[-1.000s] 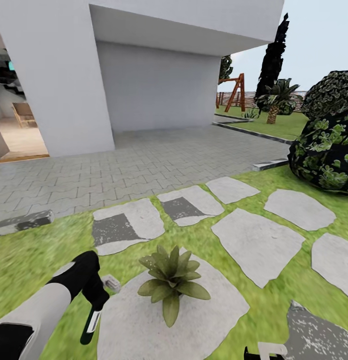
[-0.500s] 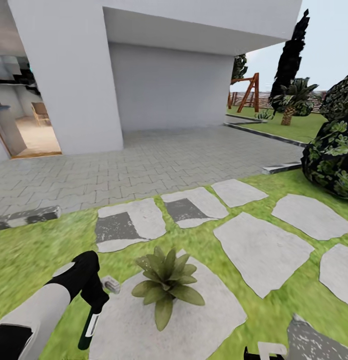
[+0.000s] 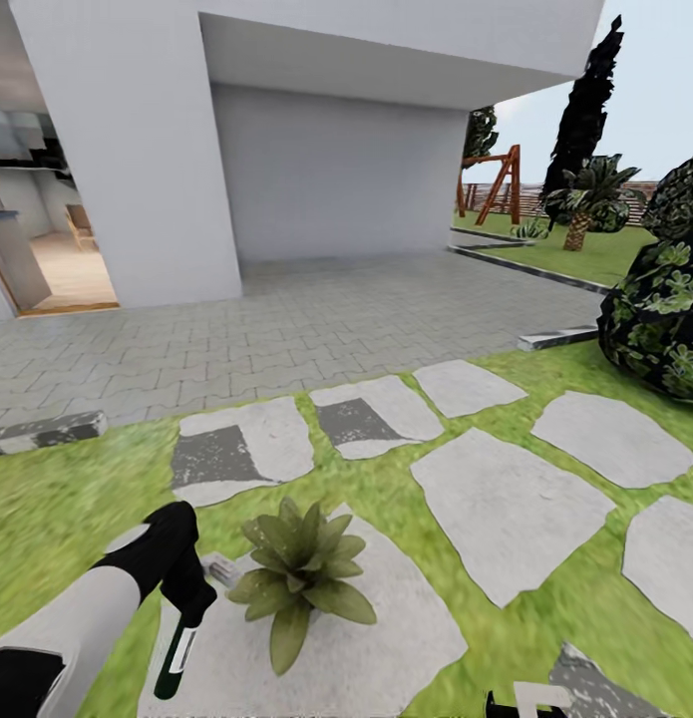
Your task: Pick up the pesticide atomizer in the garden and spray insectifuge to fully cover both potted plants in the garden.
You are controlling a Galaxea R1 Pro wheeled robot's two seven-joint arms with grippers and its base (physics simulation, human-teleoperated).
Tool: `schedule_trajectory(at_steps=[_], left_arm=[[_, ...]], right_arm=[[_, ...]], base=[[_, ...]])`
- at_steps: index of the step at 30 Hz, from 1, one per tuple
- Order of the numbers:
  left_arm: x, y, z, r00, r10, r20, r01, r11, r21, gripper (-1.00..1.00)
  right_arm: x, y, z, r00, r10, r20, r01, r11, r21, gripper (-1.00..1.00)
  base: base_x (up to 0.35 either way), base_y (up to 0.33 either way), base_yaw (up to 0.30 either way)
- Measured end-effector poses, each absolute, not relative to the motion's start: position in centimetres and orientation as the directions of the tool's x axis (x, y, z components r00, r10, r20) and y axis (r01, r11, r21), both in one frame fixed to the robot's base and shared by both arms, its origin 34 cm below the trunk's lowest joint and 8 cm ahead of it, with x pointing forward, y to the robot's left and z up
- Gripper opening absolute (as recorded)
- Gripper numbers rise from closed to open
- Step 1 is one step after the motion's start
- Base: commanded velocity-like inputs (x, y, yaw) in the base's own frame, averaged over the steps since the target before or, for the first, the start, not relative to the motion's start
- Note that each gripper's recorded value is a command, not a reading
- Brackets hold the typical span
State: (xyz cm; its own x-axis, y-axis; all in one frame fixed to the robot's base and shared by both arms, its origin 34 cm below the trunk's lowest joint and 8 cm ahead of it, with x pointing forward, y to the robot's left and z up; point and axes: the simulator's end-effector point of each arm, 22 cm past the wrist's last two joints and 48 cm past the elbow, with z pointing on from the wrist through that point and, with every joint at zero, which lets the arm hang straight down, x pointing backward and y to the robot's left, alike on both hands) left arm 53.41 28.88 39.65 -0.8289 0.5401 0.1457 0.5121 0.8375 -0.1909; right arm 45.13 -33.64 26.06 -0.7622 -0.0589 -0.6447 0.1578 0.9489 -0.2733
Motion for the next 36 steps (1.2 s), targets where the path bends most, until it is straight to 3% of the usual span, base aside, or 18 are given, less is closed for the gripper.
schedule_trajectory(at_steps=[10, 18, 26, 36], left_arm=[[53.44, 29.21, 39.68, -0.833, 0.535, 0.145, 0.507, 0.841, -0.188, -1.0], [53.33, 29.93, 39.56, -0.834, 0.53, 0.152, 0.505, 0.845, -0.176, -1.0], [53.35, 29.65, 39.55, -0.832, 0.534, 0.151, 0.509, 0.843, -0.177, -1.0], [53.43, 29.88, 39.56, -0.835, 0.53, 0.15, 0.506, 0.845, -0.174, -1.0]], right_arm=[[45.14, -33.61, 26.07, -0.762, -0.059, -0.645, 0.158, 0.949, -0.273, 1.0], [45.13, -33.6, 26.05, -0.762, -0.058, -0.645, 0.158, 0.949, -0.272, 1.0], [45.13, -33.62, 26.07, -0.762, -0.059, -0.645, 0.158, 0.949, -0.273, 1.0], [45.09, -33.47, 26.01, -0.763, -0.059, -0.643, 0.155, 0.95, -0.272, 1.0]], base=[[-0.035, -0.252, 0.178], [0.044, -0.04, 0.265], [0.118, -0.14, 0.034], [-0.126, -0.25, 0.164]])
